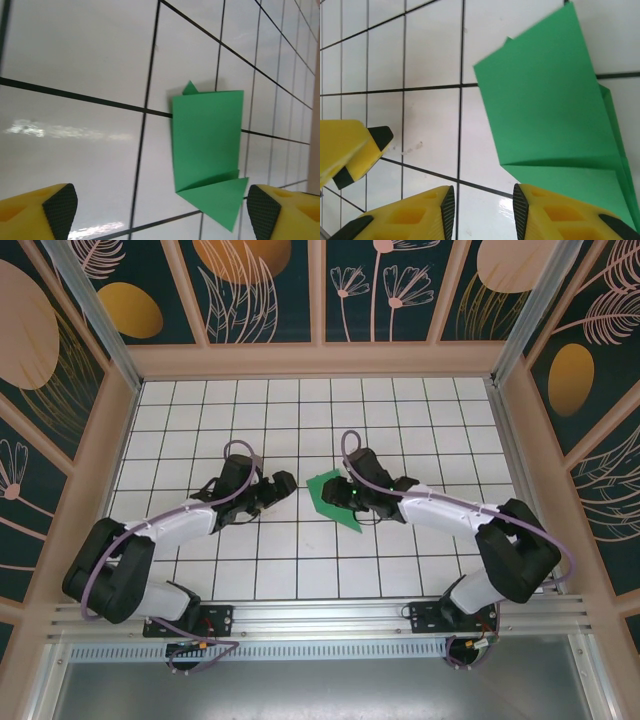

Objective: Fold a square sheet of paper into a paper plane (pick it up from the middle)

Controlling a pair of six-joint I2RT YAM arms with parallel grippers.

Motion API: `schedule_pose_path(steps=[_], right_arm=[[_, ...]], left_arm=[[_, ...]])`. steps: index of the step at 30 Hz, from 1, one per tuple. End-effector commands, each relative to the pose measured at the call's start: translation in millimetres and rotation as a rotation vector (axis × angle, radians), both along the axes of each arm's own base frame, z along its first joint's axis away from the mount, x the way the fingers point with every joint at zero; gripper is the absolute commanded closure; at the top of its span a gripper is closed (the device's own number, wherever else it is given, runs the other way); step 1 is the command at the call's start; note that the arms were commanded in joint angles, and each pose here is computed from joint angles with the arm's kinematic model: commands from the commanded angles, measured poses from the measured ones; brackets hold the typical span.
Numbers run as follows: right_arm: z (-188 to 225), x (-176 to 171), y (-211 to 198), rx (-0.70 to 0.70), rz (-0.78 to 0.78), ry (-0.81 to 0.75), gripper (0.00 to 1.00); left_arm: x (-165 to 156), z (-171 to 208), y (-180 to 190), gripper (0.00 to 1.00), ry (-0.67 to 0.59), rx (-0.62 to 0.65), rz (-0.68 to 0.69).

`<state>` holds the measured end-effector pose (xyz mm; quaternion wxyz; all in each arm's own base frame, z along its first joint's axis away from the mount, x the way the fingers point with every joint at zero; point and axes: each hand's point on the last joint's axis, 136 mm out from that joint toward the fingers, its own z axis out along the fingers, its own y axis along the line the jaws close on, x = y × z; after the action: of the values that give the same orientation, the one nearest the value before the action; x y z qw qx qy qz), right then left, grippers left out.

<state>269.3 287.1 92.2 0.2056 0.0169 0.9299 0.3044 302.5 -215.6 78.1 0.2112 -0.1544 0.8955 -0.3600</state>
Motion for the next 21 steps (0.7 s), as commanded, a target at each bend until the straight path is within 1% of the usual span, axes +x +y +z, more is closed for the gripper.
schedule_pose_path(steps=[1, 3, 8, 11, 16, 21], right_arm=[[-14.3, -6.1, -6.6, 0.021, -0.019, 0.041, 0.62], [-19.2, -5.1, -9.5, 0.029, -0.02, 0.045, 0.63], [-33.0, 5.6, -21.5, 0.045, -0.047, 0.062, 0.65], [-37.9, 13.0, -26.5, 0.052, -0.063, 0.078, 0.65], [-50.6, 11.2, -37.7, 0.072, -0.073, 0.118, 0.65], [-53.0, 11.0, -40.6, 0.086, -0.06, 0.13, 0.65]], left_arm=[[-0.7, 11.3, -20.1, 0.14, 0.004, -0.12, -0.039], [-1.6, 12.1, -26.4, 0.18, 0.014, -0.137, -0.043], [-11.1, -0.4, -42.7, 0.28, 0.093, -0.143, -0.041], [-18.1, -6.3, -57.5, 0.29, 0.135, -0.157, -0.059], [-24.7, -13.2, -80.4, 0.32, 0.184, -0.177, -0.085], [-23.8, -13.1, -86.6, 0.33, 0.198, -0.186, -0.077]])
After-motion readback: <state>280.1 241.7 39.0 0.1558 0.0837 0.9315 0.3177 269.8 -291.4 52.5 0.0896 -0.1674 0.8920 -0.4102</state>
